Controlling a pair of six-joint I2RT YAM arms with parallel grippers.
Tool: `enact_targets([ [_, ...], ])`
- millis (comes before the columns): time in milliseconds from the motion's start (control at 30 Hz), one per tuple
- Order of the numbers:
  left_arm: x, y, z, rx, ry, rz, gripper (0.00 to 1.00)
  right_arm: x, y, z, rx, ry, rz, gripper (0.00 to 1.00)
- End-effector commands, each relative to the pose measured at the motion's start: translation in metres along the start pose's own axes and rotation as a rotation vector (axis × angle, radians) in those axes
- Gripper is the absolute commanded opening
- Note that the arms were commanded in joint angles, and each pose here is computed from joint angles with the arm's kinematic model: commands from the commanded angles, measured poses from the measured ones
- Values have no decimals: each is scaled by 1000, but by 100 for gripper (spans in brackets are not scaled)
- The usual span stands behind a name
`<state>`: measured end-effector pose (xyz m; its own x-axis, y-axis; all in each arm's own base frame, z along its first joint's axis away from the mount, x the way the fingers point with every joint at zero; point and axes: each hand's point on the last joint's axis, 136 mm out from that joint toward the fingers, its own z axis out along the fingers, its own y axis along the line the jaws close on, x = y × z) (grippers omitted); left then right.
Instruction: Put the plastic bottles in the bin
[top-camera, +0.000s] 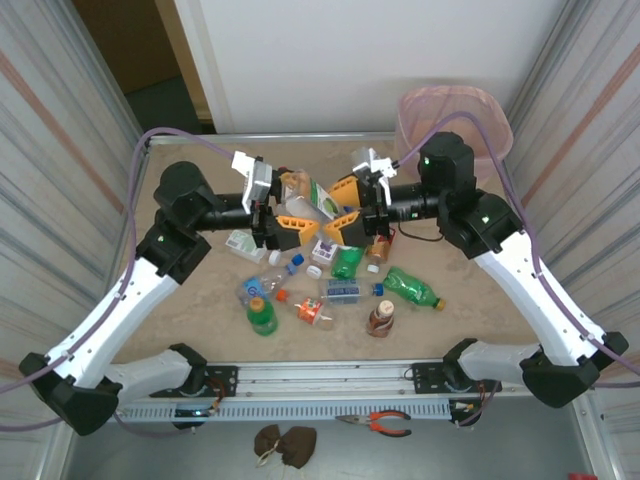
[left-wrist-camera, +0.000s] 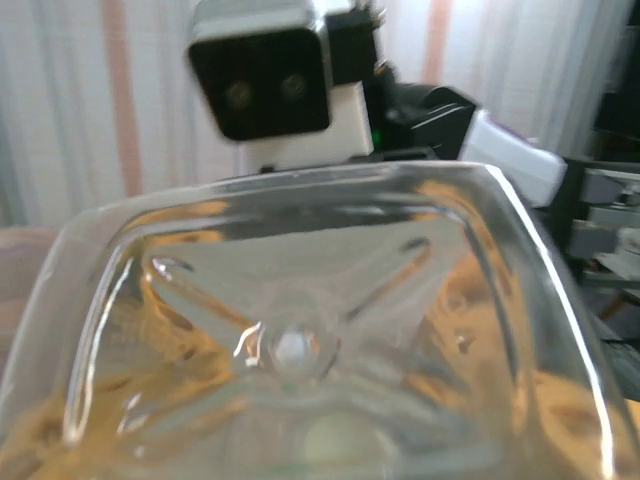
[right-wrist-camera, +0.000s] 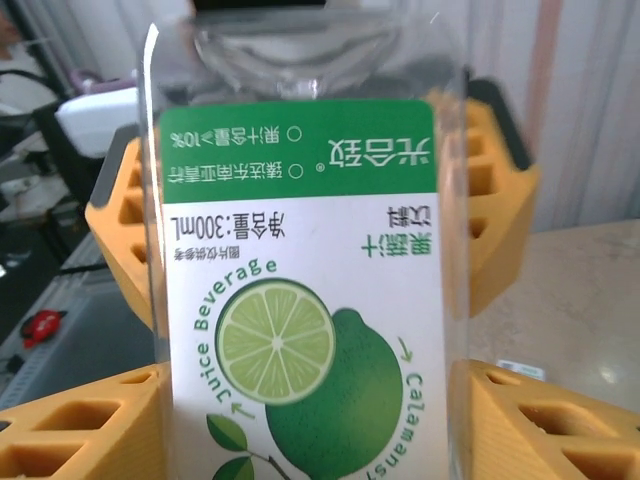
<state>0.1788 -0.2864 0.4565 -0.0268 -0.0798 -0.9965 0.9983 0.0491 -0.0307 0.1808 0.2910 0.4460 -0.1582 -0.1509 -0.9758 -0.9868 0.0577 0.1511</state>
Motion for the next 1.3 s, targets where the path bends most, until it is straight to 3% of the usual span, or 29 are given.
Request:
enact_targets([
  [0,-8,6,-18,-145,-30,92,73,-13,-37,-37,204,-66,82,59],
  [233,8,22,-34,-303,-4,70,75,-23,-105,-100,464,-140,173,58],
  [367,9,25,-39,-335,0,67,76,-27,-132,-131,568,-169,198,56],
  [500,13,25,-42,-356,13,54,76,-29,-170,-178,783,-197,217,57],
  [733,23,34,-53,-441,47,22,76,14,-257,-266,1151,-159,383,54],
  [900,26,32,-57,-459,53,6,76,51,-306,-280,1240,-38,451,53],
  [1267,48,37,-73,-551,106,-53,75,152,-376,-244,1279,327,547,52],
])
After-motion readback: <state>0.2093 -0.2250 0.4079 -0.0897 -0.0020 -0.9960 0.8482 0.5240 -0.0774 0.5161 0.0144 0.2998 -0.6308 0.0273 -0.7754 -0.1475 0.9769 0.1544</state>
